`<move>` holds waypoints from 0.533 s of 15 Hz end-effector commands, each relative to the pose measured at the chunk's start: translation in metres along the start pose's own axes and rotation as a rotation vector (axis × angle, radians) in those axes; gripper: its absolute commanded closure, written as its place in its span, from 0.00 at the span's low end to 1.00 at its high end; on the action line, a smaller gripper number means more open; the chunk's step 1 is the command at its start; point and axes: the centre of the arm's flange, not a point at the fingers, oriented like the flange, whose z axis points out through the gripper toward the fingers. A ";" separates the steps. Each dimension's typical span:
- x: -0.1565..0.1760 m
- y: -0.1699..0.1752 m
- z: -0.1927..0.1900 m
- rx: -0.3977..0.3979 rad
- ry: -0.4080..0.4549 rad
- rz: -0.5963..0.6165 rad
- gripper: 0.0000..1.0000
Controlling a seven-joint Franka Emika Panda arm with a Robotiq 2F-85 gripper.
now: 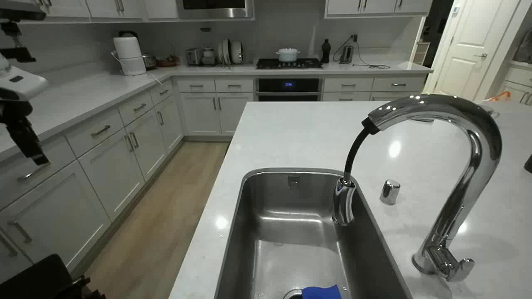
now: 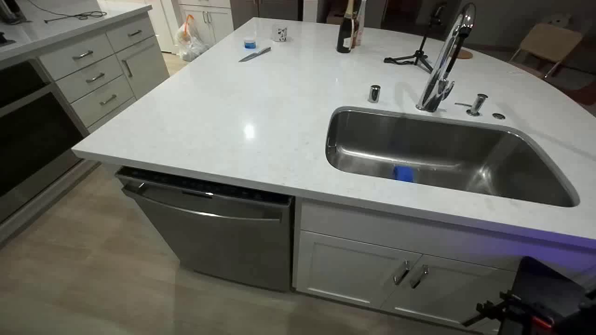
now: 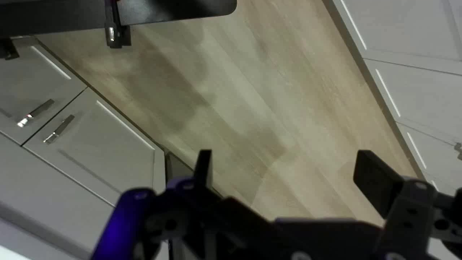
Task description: Push the spout back in the faucet
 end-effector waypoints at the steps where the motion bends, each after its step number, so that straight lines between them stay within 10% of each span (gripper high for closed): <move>1: 0.000 0.000 0.000 0.000 0.000 0.000 0.00; 8: 0.043 0.019 0.008 -0.099 0.249 0.227 0.00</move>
